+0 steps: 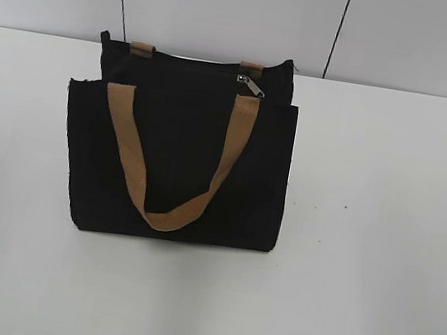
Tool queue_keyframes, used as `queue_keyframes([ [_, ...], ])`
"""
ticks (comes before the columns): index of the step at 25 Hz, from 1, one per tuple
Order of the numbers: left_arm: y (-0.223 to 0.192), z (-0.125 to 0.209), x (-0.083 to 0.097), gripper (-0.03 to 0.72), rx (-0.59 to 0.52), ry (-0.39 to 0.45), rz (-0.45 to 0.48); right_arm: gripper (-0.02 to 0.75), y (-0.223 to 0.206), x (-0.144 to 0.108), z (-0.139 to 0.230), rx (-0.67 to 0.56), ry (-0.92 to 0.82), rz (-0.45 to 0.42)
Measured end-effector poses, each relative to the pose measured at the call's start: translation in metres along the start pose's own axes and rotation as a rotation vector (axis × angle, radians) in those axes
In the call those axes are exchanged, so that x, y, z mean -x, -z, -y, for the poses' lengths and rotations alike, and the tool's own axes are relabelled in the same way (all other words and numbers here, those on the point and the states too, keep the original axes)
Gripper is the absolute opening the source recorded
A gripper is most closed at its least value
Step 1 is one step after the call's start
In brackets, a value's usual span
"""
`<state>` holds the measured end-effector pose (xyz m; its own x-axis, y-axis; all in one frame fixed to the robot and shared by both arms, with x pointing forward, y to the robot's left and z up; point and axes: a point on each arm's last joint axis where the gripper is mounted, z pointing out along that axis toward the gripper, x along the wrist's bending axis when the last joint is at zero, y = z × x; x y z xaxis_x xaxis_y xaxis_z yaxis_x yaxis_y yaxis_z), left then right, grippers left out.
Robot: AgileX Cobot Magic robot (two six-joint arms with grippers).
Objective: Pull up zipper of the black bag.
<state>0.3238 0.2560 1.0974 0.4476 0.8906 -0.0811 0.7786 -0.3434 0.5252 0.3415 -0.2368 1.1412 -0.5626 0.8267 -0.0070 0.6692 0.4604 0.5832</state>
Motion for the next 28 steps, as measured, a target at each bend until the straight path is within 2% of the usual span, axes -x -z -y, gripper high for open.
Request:
queue_keyframes([
  [6,0.026,0.054,0.004,0.59,0.213,-0.025,-0.009,0.607,0.016,-0.008,0.087,0.15,0.004,0.011],
  [10,0.021,0.083,0.003,0.59,0.289,-0.04,-0.021,0.597,0.014,-0.011,0.126,0.239,0.009,0.018],
  [12,0.016,0.089,0.002,0.59,0.32,-0.059,-0.03,0.597,0.006,-0.012,0.138,0.244,0.009,0.019],
  [17,0.01,0.088,0.0,0.59,0.397,-0.079,-0.051,0.597,-0.009,-0.012,0.149,0.22,0.007,0.017],
  [21,0.007,0.086,-0.001,0.585,0.388,-0.078,-0.054,0.586,-0.013,-0.011,0.145,0.274,0.009,0.022],
  [28,0.006,0.085,-0.001,0.552,0.383,-0.078,-0.054,0.566,-0.017,-0.011,0.144,0.288,0.009,0.024],
])
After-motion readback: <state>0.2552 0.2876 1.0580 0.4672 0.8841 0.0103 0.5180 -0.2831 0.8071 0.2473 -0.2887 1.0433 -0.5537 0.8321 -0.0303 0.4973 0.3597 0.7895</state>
